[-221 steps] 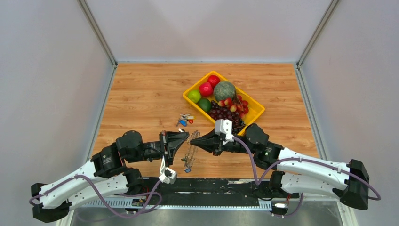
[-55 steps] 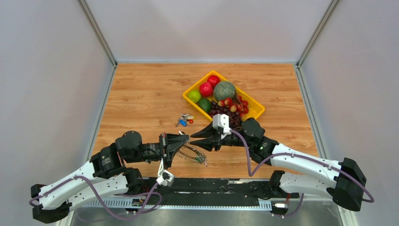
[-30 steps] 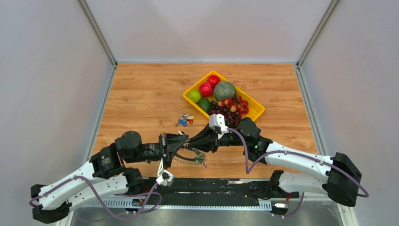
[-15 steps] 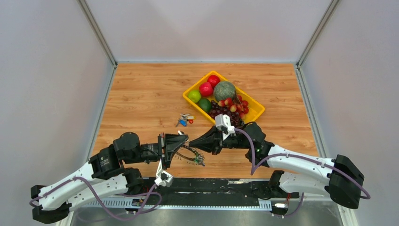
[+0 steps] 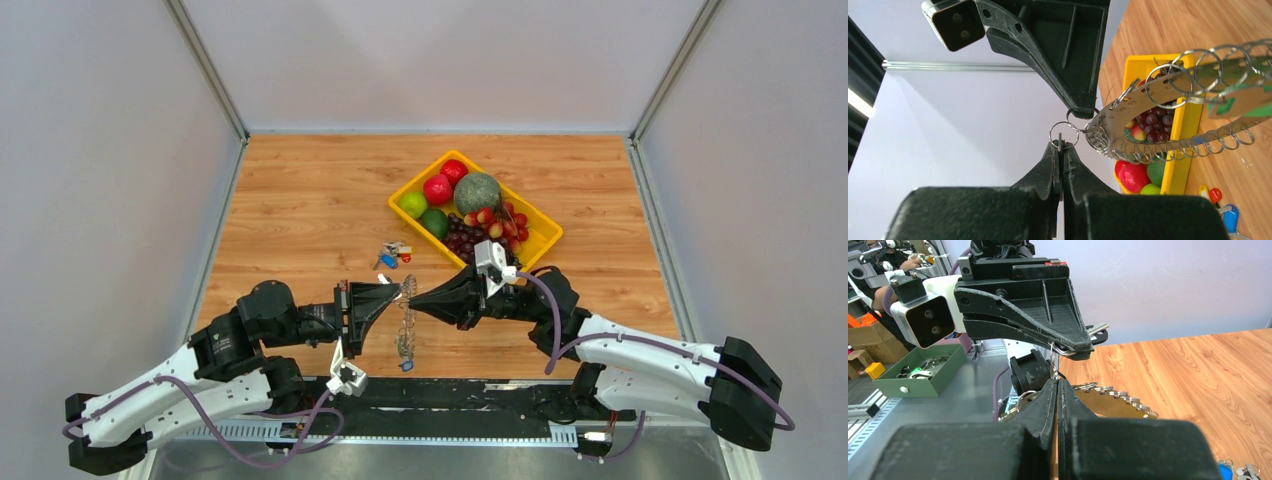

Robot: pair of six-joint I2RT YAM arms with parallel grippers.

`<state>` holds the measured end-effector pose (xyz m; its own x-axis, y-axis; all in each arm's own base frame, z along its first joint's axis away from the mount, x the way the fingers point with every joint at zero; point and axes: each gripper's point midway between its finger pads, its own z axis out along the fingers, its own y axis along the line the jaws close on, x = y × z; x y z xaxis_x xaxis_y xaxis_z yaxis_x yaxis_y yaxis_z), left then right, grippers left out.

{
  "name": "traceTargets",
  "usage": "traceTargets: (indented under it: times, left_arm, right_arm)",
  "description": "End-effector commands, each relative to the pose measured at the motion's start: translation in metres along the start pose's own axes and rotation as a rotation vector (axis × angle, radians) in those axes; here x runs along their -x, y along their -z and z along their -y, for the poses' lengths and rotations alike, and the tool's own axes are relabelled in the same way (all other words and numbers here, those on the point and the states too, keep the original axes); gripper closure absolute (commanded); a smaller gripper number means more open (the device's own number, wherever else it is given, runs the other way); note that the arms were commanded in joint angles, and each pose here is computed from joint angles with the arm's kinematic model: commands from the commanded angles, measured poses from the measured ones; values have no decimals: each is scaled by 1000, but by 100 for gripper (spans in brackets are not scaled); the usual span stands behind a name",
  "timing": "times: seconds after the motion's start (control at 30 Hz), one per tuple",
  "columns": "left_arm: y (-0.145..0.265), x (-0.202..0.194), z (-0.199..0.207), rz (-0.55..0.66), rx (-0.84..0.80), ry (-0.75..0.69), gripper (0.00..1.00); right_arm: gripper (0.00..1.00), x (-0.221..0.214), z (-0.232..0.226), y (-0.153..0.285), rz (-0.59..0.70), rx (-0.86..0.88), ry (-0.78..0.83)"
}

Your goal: Remove the keys from the keyring

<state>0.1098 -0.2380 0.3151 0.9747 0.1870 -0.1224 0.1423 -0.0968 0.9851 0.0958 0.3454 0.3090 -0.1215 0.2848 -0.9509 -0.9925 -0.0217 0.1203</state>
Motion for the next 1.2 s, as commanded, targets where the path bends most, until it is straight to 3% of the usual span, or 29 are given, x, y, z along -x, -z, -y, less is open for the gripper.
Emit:
traceTargets:
  times: [0.0,0.47,1.17]
  left_arm:
    - [2,7,-19,32,68,-12,100]
    - [-6,3,-17,21,35,92,100]
    - [-19,-7,-5,-25,-62,208,100]
  right_arm:
    - [100,28,-9,2,101,15,17]
    - [100,27,-22,-7,56,80,83]
    - [100,18,-23,-22,-48,38,181]
